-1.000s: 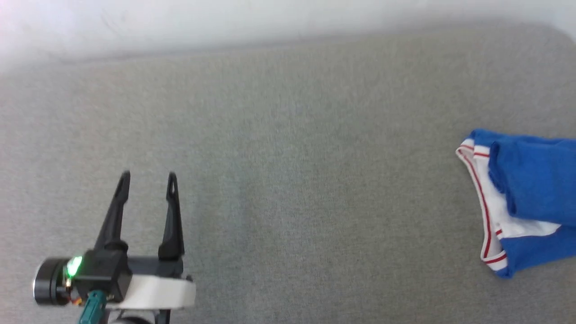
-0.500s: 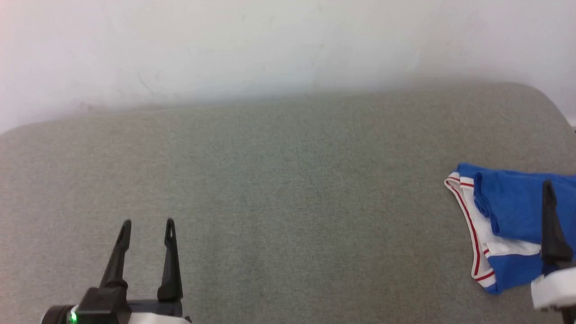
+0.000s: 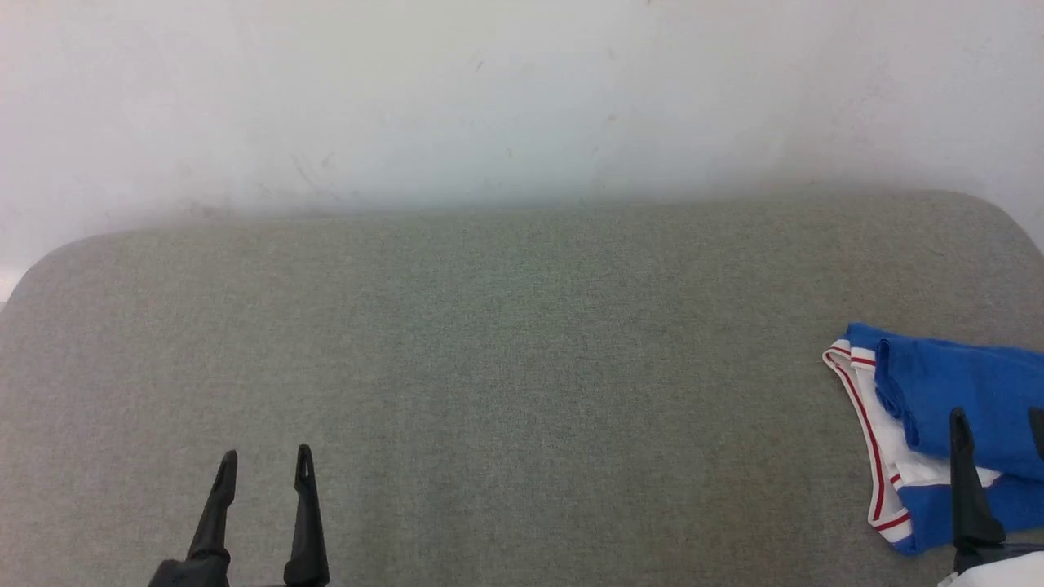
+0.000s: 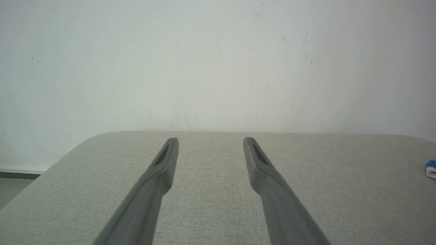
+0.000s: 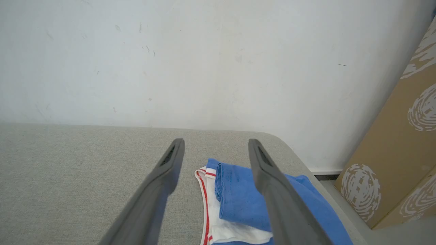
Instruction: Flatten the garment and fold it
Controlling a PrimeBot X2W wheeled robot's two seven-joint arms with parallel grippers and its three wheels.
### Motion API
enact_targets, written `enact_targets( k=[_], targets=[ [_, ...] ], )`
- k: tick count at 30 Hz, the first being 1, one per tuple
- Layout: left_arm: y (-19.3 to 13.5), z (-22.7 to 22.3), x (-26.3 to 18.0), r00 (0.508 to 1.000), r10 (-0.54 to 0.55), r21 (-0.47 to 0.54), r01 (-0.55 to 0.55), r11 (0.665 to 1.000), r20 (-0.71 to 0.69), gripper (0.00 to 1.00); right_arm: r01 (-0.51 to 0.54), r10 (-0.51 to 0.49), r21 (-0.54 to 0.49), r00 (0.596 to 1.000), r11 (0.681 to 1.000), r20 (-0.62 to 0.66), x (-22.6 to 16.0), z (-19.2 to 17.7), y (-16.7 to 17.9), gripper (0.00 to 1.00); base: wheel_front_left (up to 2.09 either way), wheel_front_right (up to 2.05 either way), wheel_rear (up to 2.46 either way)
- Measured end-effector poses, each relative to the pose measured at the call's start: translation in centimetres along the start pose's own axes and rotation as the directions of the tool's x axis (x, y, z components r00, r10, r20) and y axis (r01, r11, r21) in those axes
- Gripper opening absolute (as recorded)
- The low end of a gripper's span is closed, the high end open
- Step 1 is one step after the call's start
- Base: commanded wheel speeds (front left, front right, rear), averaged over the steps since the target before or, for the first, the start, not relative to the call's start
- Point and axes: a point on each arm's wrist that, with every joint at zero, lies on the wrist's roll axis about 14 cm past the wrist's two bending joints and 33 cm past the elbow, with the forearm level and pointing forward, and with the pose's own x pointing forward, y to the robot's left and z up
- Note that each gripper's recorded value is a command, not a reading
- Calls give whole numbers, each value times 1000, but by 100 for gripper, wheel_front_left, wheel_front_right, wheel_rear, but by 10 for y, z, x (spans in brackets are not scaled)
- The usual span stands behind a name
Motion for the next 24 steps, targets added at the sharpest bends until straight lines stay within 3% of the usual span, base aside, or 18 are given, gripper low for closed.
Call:
enact_targets(
  k=[8, 9, 24],
  targets=[
    [1, -1, -1, 1000, 9, -12, -9, 1000, 0, 100, 0, 0, 7, 1000, 1000, -2, 0, -1, 0, 100, 0, 0, 0],
    [0, -1, -1, 1000, 9, -13, -8, 1000, 1, 0, 0, 0, 8, 1000, 1000, -2, -1, -1, 0, 0, 0, 0, 0],
    [-1, -4, 1, 1000, 2, -11, -2, 1000, -10, 0, -11, 12, 15, 1000, 1000, -13, 1, -5, 4, 0, 0, 0, 0]
  ],
)
